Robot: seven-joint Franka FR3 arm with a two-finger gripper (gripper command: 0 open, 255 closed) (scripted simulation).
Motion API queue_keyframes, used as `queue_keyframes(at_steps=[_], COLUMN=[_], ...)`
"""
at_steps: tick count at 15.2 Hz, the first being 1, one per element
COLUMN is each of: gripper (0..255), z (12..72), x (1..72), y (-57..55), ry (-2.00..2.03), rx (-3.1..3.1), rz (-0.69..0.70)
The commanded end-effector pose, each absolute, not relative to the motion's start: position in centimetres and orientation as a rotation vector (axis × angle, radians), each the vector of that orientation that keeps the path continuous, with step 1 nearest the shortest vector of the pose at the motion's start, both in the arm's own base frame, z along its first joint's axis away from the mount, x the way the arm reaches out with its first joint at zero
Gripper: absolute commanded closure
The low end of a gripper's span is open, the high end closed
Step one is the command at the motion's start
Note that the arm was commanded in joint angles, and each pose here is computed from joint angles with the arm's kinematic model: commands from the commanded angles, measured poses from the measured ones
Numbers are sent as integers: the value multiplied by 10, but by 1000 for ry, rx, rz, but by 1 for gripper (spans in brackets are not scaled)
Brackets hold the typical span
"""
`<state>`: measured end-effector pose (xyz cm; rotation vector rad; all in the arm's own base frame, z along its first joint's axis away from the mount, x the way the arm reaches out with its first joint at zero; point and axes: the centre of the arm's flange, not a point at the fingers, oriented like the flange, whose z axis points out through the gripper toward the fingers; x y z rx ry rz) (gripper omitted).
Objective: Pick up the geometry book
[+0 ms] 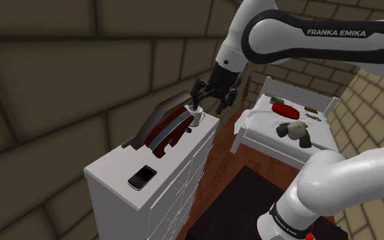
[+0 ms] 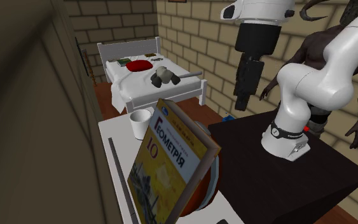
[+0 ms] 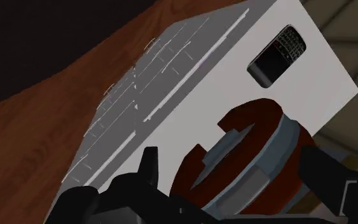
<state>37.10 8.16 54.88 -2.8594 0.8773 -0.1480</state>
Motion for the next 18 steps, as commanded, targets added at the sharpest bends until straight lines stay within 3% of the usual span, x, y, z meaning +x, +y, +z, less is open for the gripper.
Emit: queue_keyframes(at_steps=[1,10,18], gripper=[0,0,0], z=[548,549,509], x=[389,481,482], y=[94,109,109], ry=[1066,1748,1753], rx=[-2754,-2204,-2198], rz=[-166,-234,-234])
